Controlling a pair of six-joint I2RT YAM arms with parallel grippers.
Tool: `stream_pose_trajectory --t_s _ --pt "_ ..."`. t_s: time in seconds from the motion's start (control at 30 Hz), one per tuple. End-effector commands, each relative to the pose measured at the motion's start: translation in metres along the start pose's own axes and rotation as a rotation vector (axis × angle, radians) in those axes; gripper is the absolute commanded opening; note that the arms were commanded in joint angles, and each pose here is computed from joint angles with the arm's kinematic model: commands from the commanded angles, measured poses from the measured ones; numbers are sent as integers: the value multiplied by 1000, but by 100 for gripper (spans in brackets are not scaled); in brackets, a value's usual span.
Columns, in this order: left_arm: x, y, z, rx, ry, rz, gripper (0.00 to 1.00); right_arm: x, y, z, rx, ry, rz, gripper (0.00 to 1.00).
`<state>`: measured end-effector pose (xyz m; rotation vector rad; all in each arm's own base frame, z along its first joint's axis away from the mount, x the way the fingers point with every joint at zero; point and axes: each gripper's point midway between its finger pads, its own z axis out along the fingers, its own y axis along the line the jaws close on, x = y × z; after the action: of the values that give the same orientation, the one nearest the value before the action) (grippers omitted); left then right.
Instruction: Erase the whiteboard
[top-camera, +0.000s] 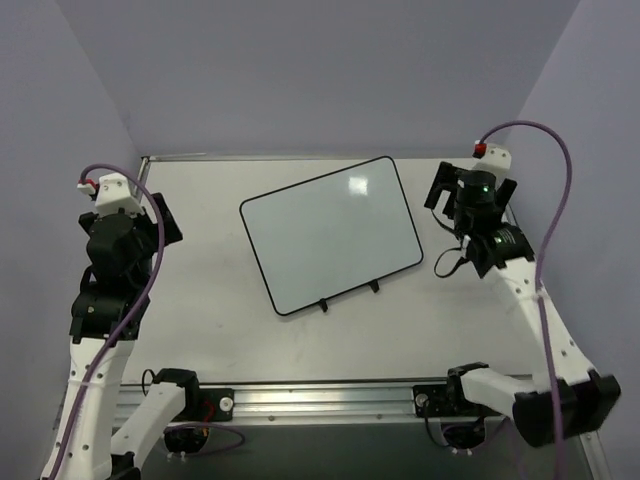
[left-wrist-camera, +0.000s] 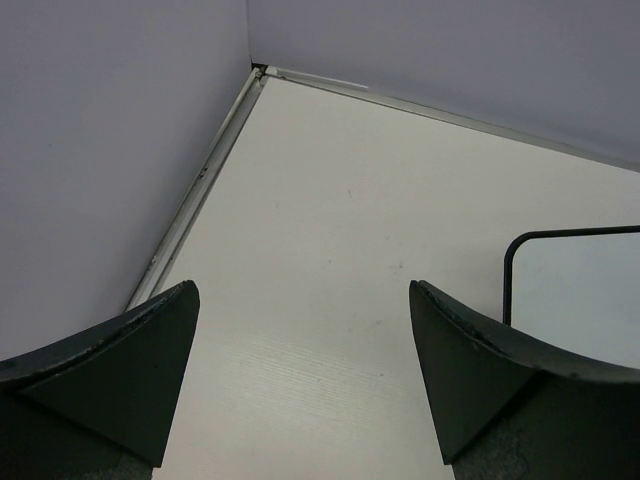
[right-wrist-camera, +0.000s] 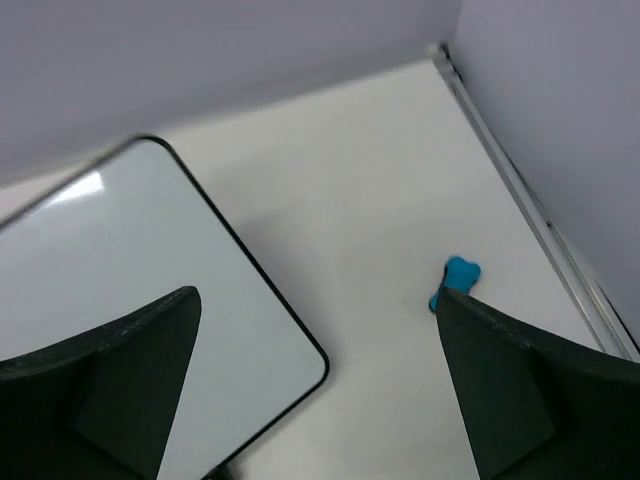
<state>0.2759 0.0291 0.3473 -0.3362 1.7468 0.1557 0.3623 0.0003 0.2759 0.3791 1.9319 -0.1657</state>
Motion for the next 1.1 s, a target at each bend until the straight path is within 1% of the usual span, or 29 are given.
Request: stream_pose_trajectory --t_s 0.0,0.03,0.07,0.1,0.13,0.17,0.2,0.27,0.3,0.33,0.4,0.47,0.5,0.63,0.83,1.07 --pt "-24 8 -36 30 -85 -25 94 -37 -30 -78 22 -123 -19 100" --pt "-30 10 -48 46 -111 -34 94 -38 -40 -93 57 -135 0 100" --pt "-31 13 -53 47 -116 -28 94 -41 -37 -107 22 -157 2 100" --pt "-27 16 -60 48 -102 -21 94 -45 -34 -130 -62 -200 -2 100" --pt "-38 20 -73 52 -132 -30 94 -45 -38 -140 -94 -213 -41 100" --pt "-39 24 -80 53 -132 -16 94 -45 -42 -148 -106 -224 -38 100" --pt "-33 28 -87 54 -104 8 94 -50 -55 -164 -107 -261 -13 100" --pt "-42 40 -109 45 -134 12 94 -45 -75 -176 -68 -256 -25 100" --pt "-38 47 -116 33 -127 20 94 -46 -86 -186 -54 -273 -11 100" --pt "-39 55 -129 34 -158 10 94 -39 -94 -188 -35 -254 -24 100" --pt "-36 65 -141 21 -176 13 94 -34 -105 -194 -13 -260 -27 100" --pt "-35 74 -152 18 -210 9 94 -25 -106 -191 -13 -249 -52 100" --pt "-32 79 -151 -11 -211 8 94 -25 -110 -195 -12 -261 -40 100" --pt "-30 84 -154 -13 -219 7 94 -28 -110 -198 -30 -290 -52 100" --pt "-30 78 -148 4 -215 14 94 -25 -105 -191 -31 -277 -51 100" --pt "-28 75 -142 1 -216 11 94 -26 -109 -193 -11 -282 -46 100"
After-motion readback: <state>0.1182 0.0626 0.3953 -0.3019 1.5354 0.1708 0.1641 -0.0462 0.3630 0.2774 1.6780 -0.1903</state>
